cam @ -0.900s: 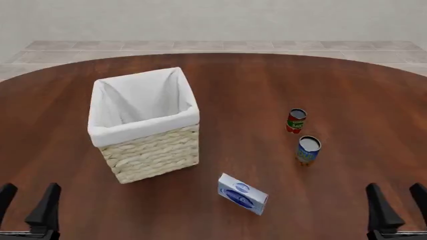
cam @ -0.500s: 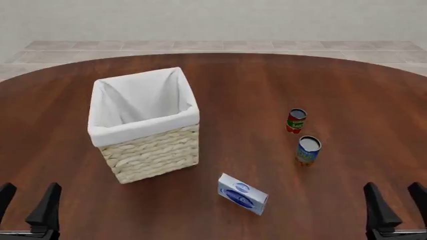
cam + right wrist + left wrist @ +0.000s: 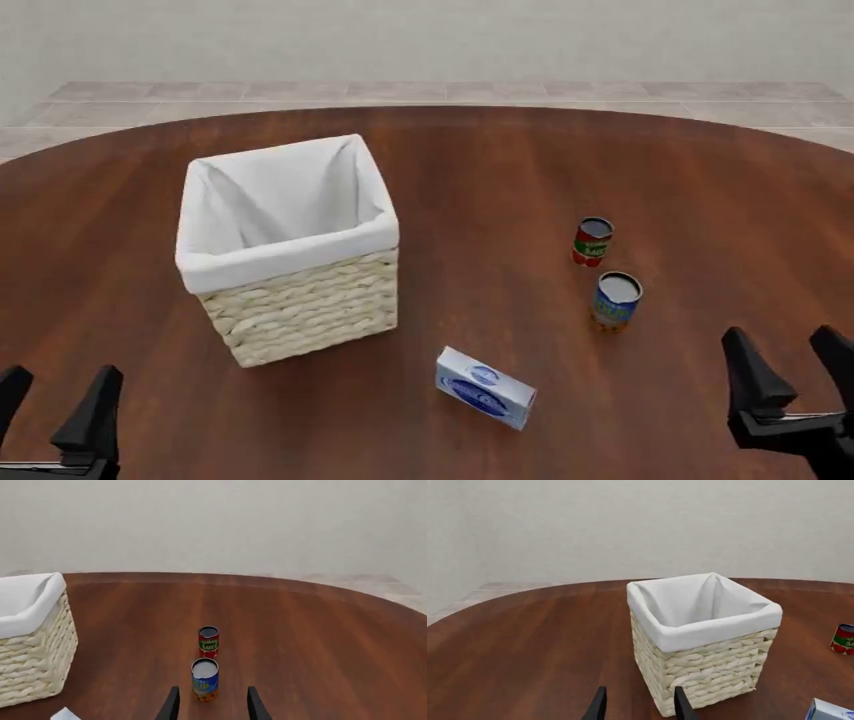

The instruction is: Pick up the tomato sauce, and put it in the basket.

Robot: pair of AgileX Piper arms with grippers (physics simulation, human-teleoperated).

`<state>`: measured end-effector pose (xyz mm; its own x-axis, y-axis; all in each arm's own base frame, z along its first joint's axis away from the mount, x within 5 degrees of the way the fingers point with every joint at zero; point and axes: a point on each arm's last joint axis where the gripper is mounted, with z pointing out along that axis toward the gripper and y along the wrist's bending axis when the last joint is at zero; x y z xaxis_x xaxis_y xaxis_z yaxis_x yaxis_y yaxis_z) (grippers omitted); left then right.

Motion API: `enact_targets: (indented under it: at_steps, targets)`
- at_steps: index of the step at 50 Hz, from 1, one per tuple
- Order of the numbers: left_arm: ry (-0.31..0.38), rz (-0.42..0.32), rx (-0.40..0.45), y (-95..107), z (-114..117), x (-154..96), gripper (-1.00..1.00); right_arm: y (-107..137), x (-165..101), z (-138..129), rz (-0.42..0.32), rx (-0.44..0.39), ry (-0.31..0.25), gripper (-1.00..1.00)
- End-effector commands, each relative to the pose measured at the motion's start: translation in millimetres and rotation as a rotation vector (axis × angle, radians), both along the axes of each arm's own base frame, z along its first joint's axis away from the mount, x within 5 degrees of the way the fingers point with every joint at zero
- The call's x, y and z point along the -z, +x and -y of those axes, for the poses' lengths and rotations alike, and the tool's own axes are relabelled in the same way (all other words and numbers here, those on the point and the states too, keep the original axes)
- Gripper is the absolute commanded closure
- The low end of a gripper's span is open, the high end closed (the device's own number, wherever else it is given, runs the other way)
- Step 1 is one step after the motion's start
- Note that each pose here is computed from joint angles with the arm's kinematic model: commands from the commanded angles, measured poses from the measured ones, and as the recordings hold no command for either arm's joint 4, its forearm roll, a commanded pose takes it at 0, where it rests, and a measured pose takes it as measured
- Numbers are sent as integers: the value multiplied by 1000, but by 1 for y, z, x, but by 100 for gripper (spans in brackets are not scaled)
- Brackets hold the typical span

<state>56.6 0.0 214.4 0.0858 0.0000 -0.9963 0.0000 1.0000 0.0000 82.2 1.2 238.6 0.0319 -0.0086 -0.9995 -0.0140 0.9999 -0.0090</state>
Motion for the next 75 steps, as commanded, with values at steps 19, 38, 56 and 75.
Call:
enact_targets:
  at_steps: [19, 38, 56, 75]
  targets:
    - [0, 0, 0, 0, 0, 0, -100, 128, -56, -16, -195, -76, -117, -100]
    - [0, 0, 0, 0, 0, 0, -100, 198, -57, -16, -319, -65, -155, -100]
    - [0, 0, 0, 0, 0, 0, -100, 257, -52, -20, -467, -73, -147, -100]
    - [0, 0, 0, 0, 0, 0, -100, 287, -47, -30, -555, -101, -154, -100]
